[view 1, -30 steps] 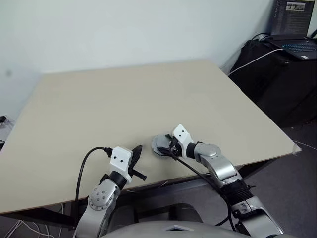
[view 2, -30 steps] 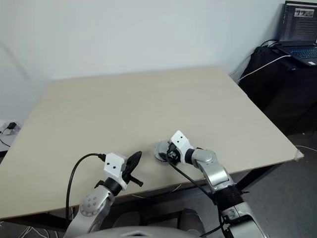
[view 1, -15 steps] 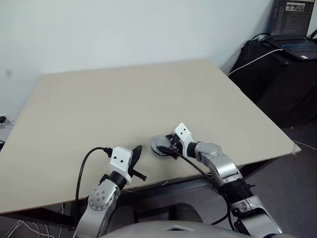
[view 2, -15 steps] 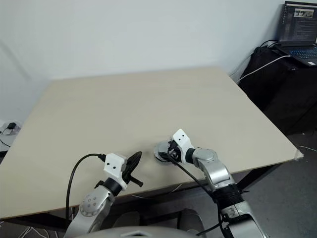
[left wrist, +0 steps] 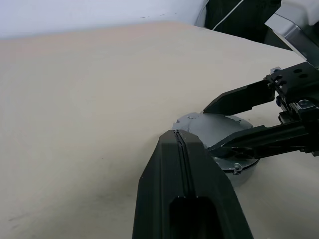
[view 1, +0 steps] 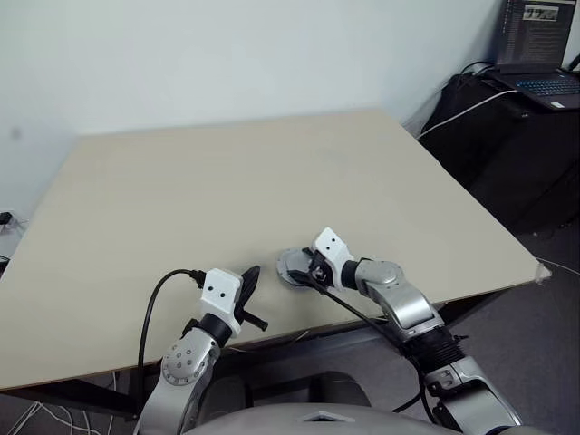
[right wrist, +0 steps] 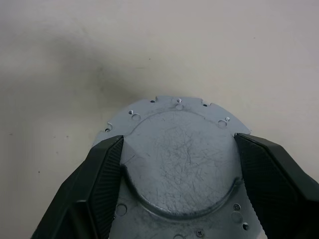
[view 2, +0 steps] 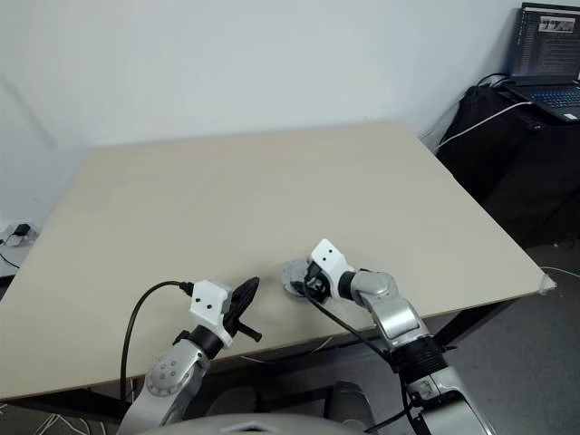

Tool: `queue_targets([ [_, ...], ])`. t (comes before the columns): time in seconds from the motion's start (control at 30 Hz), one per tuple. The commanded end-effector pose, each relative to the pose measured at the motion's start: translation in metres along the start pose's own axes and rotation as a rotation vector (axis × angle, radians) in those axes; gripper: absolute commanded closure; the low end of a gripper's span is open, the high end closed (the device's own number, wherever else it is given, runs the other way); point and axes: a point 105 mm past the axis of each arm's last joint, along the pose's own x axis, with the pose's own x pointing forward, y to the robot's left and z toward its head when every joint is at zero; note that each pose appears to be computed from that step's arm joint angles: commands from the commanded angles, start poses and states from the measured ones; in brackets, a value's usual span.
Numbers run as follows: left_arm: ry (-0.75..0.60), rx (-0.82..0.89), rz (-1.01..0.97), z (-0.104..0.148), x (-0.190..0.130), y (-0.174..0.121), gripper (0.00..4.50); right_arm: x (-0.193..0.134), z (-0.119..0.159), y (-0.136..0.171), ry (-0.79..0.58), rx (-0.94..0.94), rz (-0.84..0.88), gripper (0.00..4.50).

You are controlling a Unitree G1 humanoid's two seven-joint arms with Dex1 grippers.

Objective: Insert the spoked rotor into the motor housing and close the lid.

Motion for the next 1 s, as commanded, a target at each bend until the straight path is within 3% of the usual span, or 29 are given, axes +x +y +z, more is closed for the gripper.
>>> queue_targets([
  [0.03, -0.043, 0.009, -0.002, 0.010, 0.001, 0.000, 4.50, 0.002, 0.003, 0.001, -0.001, -0.030, 0.001, 1.28],
  [0.57, -0.045, 0.008, -0.004, 0.011, 0.001, 0.000, 4.50, 0.002, -0.008, -0.004, 0.059, -0.101, -0.033, 1.28],
  [1.0, -0.045, 0.010, -0.005, 0.011, 0.002, 0.000, 4.50, 0.002, -0.018, -0.005, 0.105, 0.034, -0.048, 1.28],
])
